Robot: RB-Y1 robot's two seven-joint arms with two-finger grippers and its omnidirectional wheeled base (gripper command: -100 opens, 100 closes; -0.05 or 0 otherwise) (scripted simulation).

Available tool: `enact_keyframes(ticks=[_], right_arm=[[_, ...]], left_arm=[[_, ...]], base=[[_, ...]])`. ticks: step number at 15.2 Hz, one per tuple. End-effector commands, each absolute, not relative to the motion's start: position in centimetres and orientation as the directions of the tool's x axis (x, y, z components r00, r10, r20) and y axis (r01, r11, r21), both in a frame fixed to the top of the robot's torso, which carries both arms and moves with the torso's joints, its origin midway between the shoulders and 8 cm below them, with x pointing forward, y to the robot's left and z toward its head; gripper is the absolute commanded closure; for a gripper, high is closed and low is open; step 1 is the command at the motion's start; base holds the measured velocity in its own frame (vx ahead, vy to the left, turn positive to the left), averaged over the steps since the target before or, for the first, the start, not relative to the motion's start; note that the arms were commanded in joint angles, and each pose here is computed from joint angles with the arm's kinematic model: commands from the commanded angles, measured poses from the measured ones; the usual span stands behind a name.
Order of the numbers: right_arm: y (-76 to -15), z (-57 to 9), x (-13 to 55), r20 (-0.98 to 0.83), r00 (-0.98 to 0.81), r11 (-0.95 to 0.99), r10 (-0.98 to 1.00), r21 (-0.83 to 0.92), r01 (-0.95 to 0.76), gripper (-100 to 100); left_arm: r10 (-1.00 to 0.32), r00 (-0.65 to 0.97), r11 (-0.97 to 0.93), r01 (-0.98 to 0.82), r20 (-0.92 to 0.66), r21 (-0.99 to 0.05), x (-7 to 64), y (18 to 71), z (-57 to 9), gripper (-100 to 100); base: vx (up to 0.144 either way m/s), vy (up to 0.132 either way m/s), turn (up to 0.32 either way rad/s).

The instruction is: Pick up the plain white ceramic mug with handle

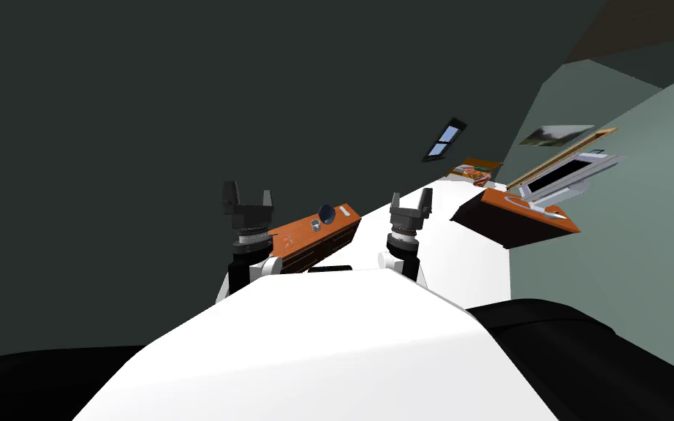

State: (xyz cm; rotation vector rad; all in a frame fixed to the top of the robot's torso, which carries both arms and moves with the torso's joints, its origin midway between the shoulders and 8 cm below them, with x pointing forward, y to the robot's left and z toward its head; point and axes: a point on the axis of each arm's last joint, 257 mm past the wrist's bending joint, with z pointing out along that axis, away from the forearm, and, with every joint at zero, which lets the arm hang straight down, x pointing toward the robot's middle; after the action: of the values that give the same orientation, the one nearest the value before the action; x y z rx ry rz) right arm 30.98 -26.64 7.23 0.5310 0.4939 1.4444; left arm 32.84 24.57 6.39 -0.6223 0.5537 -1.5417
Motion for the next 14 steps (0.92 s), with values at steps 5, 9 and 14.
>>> enact_keyframes(ticks=[5,9,14], right_arm=[[-26.6,7.2,31.0,0.002,0.067,0.052,0.998,0.614,-0.788,0],[-26.6,7.2,31.0,0.002,0.067,0.052,0.998,0.614,-0.788,0],[-26.6,7.2,31.0,0.002,0.067,0.052,0.998,0.614,-0.788,0]], left_arm=[[-0.995,-0.052,-0.103,0.618,0.091,-0.780,35.7,26.1,1.6,-100],[-0.988,-0.045,-0.149,0.486,0.145,-0.861,38.1,28.3,-3.6,-100],[-0.981,-0.022,-0.189,0.374,0.195,-0.908,39.4,30.5,-7.9,-100]], base=[[0.008,-0.019,-0.166],[0.018,-0.023,-0.189],[0.022,-0.023,-0.172]])
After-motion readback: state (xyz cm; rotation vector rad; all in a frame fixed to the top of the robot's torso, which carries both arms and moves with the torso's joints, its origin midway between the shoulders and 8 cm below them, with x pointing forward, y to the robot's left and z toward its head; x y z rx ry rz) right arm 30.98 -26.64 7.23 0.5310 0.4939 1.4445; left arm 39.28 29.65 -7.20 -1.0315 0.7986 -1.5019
